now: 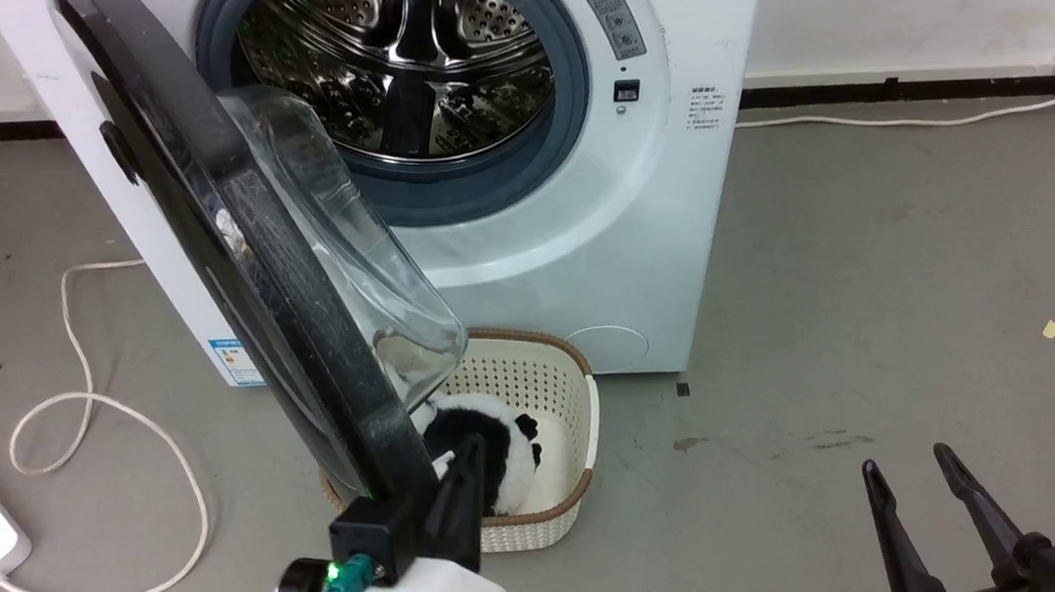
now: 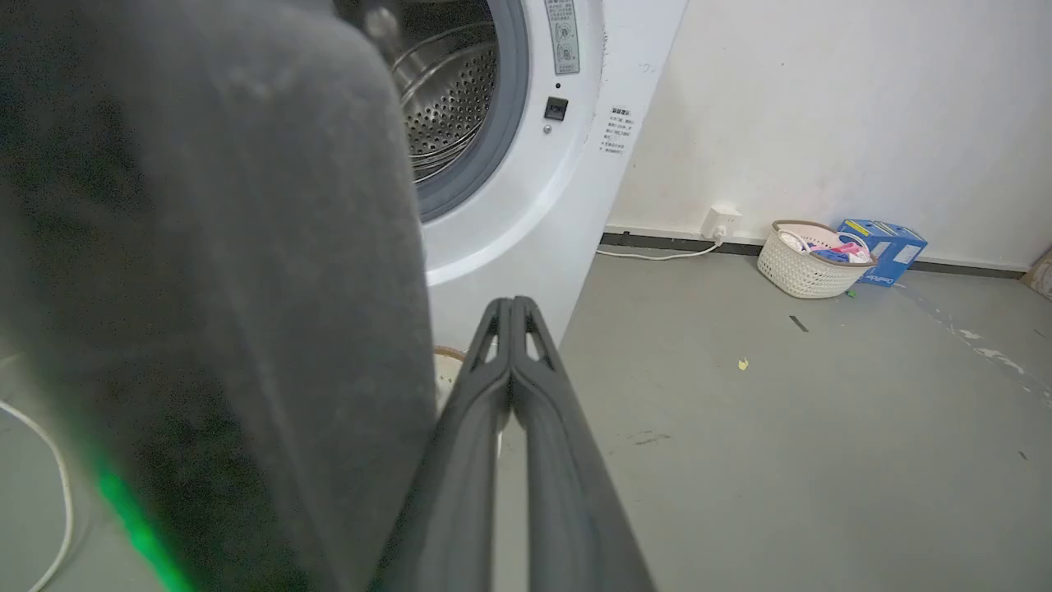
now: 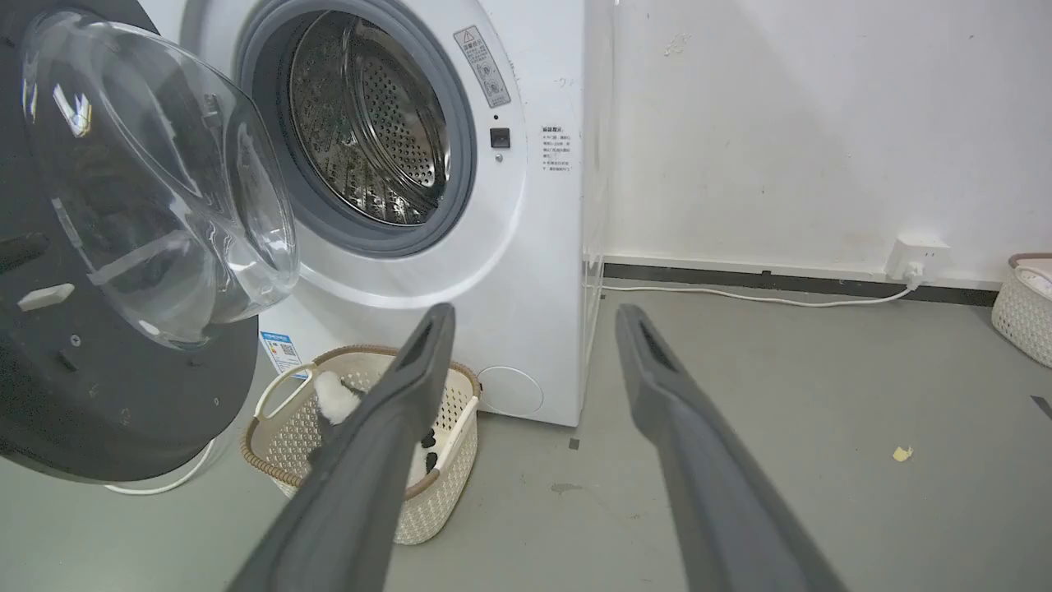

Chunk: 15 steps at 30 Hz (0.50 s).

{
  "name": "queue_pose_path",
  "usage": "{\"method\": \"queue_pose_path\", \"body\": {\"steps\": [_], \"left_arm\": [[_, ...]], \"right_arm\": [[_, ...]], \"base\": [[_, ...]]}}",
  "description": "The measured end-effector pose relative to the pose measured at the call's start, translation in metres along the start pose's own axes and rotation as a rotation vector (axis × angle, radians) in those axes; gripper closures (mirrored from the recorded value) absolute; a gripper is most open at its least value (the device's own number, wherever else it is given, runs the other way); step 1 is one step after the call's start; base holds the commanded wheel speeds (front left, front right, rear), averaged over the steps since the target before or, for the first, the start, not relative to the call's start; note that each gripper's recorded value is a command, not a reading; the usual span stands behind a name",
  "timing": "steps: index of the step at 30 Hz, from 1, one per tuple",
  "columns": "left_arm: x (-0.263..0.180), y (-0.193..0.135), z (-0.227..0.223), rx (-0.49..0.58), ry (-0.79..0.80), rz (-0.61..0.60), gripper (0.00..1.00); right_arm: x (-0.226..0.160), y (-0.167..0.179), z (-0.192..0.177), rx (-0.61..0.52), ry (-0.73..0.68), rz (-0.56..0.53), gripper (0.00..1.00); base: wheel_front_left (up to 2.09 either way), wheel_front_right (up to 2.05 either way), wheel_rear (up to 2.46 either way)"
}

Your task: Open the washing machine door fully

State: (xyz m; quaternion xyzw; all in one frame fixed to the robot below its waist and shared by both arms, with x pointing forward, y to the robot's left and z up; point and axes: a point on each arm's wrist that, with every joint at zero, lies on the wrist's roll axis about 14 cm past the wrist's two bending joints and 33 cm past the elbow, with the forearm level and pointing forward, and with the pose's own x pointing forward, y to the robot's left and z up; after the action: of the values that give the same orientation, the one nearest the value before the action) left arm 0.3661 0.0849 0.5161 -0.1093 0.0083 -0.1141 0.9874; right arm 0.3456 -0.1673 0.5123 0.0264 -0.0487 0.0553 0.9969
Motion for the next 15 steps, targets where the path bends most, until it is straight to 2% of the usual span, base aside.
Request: {"method": "queue_pose_path", "body": {"steps": [8,15], "left_arm": [[-0.003,0.019,0.001,0.006,-0.028,0.059,1.00],[-0.025,0.041,0.004,-0.005,-0.047,0.140,1.00]], "right_arm": [[0.007,0.010,-0.002,0.007,0.004,0.034,0.00],[0.018,0.032,0.000,0.020,-0.007,0.107,0.00]], "base": [[0.00,0.00,0.00],[0.00,0.00,0.00]]}}
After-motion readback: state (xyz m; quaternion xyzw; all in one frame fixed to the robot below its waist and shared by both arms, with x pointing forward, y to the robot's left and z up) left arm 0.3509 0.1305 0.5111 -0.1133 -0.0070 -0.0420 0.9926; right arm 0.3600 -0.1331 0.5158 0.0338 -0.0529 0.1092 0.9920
